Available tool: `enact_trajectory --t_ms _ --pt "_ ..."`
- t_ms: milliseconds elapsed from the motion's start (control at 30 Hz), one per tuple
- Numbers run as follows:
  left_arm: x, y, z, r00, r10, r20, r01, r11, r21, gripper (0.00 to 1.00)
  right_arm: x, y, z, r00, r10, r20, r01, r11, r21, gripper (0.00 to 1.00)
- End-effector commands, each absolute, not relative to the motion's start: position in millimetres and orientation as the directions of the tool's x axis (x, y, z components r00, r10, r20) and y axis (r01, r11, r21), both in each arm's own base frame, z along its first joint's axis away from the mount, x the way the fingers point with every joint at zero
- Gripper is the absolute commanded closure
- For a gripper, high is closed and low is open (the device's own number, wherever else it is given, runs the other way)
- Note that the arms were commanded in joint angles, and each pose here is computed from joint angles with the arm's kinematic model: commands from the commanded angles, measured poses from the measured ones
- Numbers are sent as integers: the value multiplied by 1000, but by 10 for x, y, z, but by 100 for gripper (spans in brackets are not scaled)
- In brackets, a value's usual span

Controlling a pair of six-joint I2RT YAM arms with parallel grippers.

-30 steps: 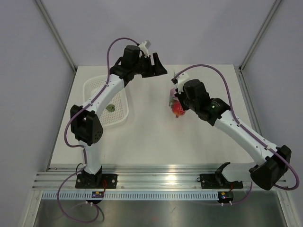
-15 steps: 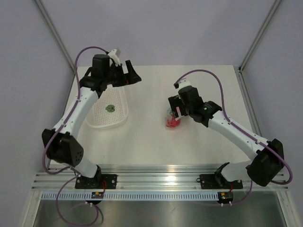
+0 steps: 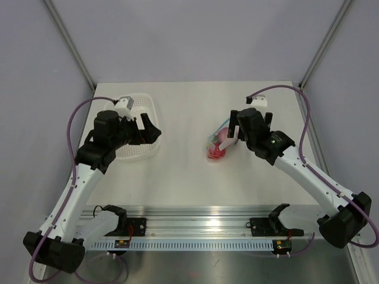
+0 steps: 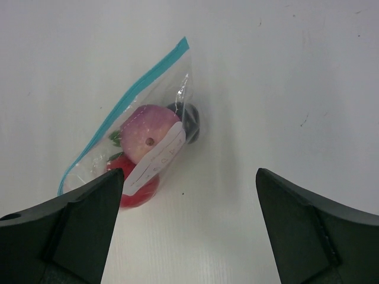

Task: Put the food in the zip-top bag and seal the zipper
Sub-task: Reset both arms

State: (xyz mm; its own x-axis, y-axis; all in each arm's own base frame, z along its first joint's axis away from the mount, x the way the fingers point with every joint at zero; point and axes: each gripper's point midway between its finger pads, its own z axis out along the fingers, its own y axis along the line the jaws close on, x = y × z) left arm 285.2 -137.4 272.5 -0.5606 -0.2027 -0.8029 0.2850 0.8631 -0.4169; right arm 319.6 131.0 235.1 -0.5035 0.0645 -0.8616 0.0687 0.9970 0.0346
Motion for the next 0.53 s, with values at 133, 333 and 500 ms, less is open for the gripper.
enact_trajectory --t_ms 133,333,500 --pt "2574 -1167 2499 -518 -205 -831 252 892 -377 1 2979 883 2240 -468 168 -867 278 960 36 1" --pt "2479 -1041 2423 -508 -194 -839 216 915 -342 1 2838 717 2211 -410 236 -881 341 936 91 0" --pt "2503 -1048 2418 -507 -209 -836 207 912 -353 1 2771 700 2128 -402 265 -877 340 932 125 0"
